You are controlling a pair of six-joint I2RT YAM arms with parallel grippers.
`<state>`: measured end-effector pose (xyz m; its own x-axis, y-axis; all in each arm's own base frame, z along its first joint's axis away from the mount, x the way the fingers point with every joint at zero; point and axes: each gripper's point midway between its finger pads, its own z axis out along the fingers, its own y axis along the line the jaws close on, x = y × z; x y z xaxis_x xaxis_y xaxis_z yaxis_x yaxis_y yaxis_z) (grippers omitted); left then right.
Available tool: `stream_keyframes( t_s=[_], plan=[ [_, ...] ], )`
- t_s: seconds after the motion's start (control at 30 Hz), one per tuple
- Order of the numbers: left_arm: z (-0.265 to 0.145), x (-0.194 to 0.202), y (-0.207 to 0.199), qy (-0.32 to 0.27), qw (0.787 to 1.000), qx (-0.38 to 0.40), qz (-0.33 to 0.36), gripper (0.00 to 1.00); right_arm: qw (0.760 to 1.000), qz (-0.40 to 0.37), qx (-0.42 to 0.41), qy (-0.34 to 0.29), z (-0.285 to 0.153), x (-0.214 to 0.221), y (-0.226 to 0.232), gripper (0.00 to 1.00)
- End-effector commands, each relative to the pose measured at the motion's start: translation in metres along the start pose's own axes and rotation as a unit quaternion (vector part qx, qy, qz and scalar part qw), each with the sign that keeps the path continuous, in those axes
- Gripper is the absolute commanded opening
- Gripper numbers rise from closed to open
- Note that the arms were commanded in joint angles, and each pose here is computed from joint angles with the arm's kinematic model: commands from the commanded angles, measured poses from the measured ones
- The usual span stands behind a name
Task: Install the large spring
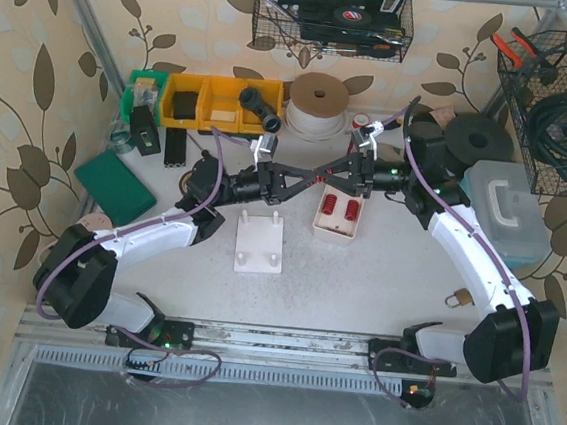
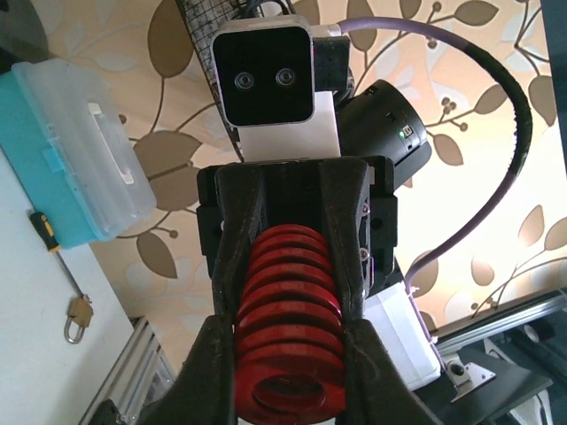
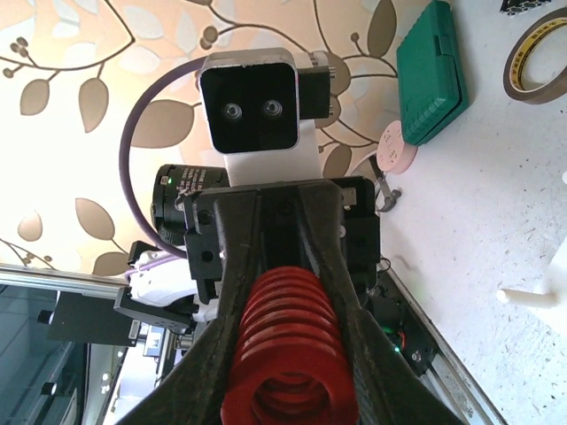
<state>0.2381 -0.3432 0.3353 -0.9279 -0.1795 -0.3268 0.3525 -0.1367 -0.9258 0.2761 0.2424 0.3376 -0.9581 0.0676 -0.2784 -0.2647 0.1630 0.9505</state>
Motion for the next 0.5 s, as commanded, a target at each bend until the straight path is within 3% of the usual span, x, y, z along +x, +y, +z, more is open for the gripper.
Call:
stream_keyframes(
  t_s=[0.0, 0.1, 0.17, 0.3, 0.47],
  plan=[
    [-0.004, -0.008, -0.034, -0.016, 0.998, 0.041, 0.052, 0.0, 0.999, -0.031, 0.01, -0.008, -0.004, -0.001, 0.01, 0.0],
    [-0.007, -0.009, -0.028, -0.011, 0.999, 0.014, 0.049, 0.0, 0.998, -0.038, 0.055, -0.012, -0.009, 0.001, 0.0, 0.46],
    [-0.011, -0.006, -0.019, 0.004, 0.998, -0.03, 0.052, 0.0, 0.995, -0.039, 0.089, -0.021, -0.013, 0.001, -0.011, 0.65],
    [-0.031, 0.009, 0.002, 0.046, 0.982, -0.166, 0.08, 0.0, 0.984, -0.03, 0.169, -0.042, -0.025, -0.004, -0.041, 0.73],
    [-0.077, 0.022, 0.024, 0.109, 0.925, -0.342, 0.127, 0.0, 0.95, -0.026, 0.29, -0.11, -0.05, -0.013, -0.084, 0.74]
  ],
)
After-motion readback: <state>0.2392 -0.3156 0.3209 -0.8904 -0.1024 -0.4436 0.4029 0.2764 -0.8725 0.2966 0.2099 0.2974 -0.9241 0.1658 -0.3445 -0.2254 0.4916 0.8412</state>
